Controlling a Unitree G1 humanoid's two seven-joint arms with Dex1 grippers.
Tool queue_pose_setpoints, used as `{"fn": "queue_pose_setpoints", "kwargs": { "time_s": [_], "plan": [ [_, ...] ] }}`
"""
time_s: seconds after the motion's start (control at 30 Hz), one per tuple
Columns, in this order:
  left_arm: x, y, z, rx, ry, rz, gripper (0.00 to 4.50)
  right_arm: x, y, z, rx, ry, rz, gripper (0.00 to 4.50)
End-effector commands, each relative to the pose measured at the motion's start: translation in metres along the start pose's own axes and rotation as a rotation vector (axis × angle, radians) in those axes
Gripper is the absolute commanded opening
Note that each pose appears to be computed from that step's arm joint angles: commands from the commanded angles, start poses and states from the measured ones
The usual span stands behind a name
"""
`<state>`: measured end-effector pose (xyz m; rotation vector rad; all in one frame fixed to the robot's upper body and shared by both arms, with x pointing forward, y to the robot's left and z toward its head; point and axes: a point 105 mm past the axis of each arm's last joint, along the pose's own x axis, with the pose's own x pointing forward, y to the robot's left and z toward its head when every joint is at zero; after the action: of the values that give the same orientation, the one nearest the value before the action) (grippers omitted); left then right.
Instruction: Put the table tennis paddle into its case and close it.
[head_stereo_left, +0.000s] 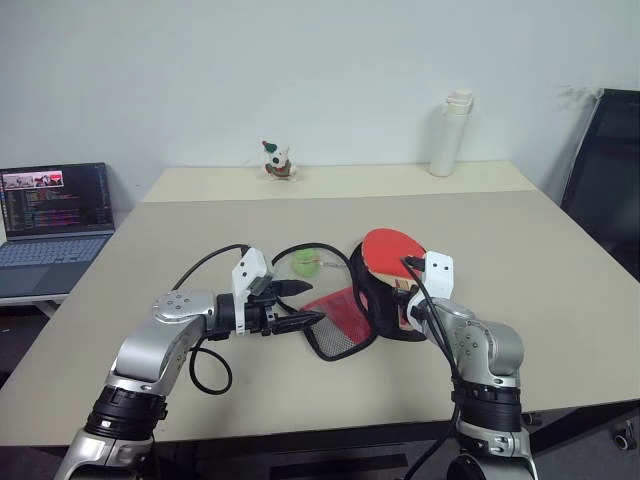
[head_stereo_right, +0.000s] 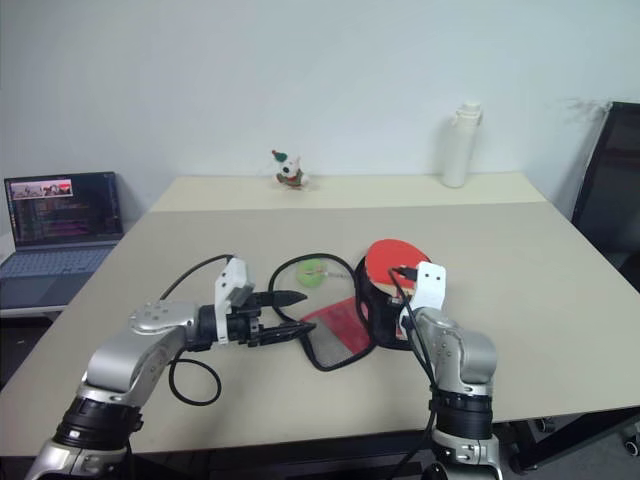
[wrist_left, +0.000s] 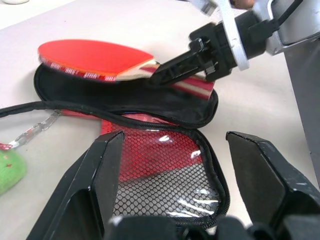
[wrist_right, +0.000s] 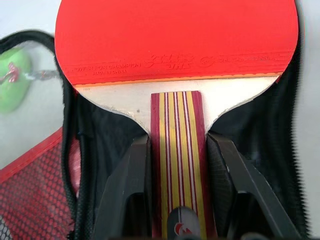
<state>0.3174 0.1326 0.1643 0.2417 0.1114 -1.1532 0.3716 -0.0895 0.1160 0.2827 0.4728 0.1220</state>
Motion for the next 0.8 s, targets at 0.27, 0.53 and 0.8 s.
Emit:
{"fn": "queue_pose_setpoints", "kwargs": {
  "time_s": [0.27, 0.53, 0.8],
  "plan": [
    [-0.004, 0.0, 0.011, 0.037, -0.023, 0.008, 3.56, 0.001, 0.001, 0.01, -0.04, -0.065, -0.006, 1.13],
    [-0.004, -0.001, 0.011, 0.029, -0.028, 0.01, 3.56, 0.003, -0.005, 0.005, -0.053, -0.052, -0.037, 1.13],
    [-0.008, 0.001, 0.008, 0.021, -0.026, 0.039, 3.56, -0.004, 0.008, 0.012, -0.102, -0.1, 0.006, 2.98]
  ]
}}
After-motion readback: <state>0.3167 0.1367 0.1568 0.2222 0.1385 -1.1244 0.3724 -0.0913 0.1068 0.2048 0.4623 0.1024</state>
